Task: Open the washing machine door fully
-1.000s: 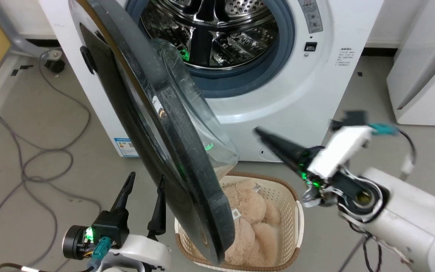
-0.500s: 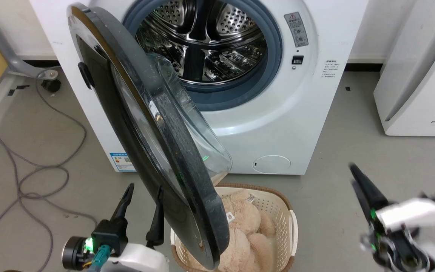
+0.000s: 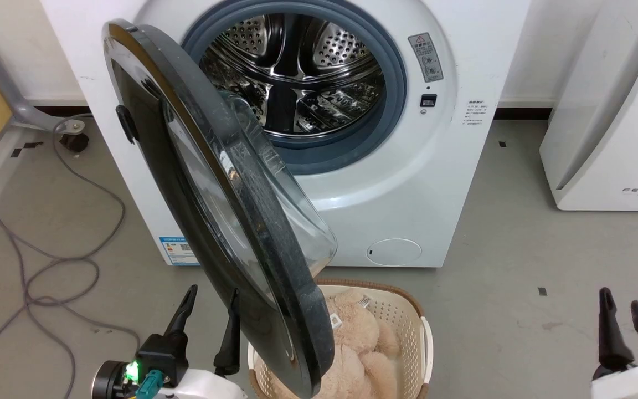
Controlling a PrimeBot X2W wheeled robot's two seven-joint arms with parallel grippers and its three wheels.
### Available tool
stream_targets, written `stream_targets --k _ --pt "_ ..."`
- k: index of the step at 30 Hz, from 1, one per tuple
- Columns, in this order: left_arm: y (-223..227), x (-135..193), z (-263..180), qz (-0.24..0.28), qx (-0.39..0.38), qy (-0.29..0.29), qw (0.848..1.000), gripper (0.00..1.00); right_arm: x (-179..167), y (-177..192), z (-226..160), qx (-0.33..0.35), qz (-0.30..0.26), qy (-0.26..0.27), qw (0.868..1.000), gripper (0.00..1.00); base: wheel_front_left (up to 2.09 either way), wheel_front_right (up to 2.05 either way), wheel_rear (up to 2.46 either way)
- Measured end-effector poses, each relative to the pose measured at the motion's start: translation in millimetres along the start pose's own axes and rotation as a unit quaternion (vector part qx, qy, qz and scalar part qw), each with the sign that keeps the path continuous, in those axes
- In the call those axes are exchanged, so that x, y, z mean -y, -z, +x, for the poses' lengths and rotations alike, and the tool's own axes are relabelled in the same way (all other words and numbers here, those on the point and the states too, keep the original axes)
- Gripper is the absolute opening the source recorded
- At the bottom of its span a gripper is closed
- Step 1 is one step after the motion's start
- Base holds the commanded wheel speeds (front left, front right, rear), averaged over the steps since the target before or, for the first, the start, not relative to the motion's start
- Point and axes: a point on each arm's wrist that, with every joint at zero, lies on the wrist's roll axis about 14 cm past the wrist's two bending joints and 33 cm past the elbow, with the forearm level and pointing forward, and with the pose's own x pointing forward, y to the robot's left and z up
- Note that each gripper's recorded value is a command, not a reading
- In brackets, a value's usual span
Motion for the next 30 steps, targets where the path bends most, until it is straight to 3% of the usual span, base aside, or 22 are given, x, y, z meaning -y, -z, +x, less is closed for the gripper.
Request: stream_targets --k 3,4,9,15,22,23,24,25,30 --pt "1 -1 0 0.001 -0.001 -0.001 1.0 1.0 -13 -7 -8 0.027 -0.08 -0.01 0.996 1.0 0.0 0.0 0.0" --pt "1 -1 0 0.004 -0.002 0.0 1.0 1.0 -27 -12 -12 0.044 -0.127 -0.023 0.991 1.0 0.0 0.0 0.0" --pt "4 -2 1 0.006 -0.006 -0.002 1.0 1.0 -69 -28 -19 0.055 -0.231 -0.072 0.969 1.0 0.0 0.0 0.0" --pt "5 -4 0 0.009 -0.008 -0.004 1.0 1.0 -90 -11 -30 0.017 -0.239 -0.104 0.965 1.0 0.0 0.0 0.0" --pt "5 -5 1 0.009 -0.008 -0.006 1.0 1.0 -89 -1 -35 -0.002 -0.226 -0.106 0.968 1.0 0.0 0.0 0.0" --pt "6 -5 1 0.009 -0.009 -0.006 1.0 0.79 -89 0 -35 -0.004 -0.223 -0.106 0.969 1.0 0.0 0.0 0.0" --pt "6 -6 1 0.01 -0.009 -0.006 1.0 0.26 -89 1 -36 -0.005 -0.221 -0.106 0.97 1.0 0.0 0.0 0.0" --pt "6 -6 1 0.009 -0.009 -0.006 1.0 0.0 -89 1 -36 -0.006 -0.22 -0.106 0.97 1.0 0.0 0.0 0.0" --pt "4 -5 1 0.008 -0.007 -0.004 1.0 0.0 -91 4 -37 -0.009 -0.219 -0.109 0.97 1.0 0.0 0.0 0.0"
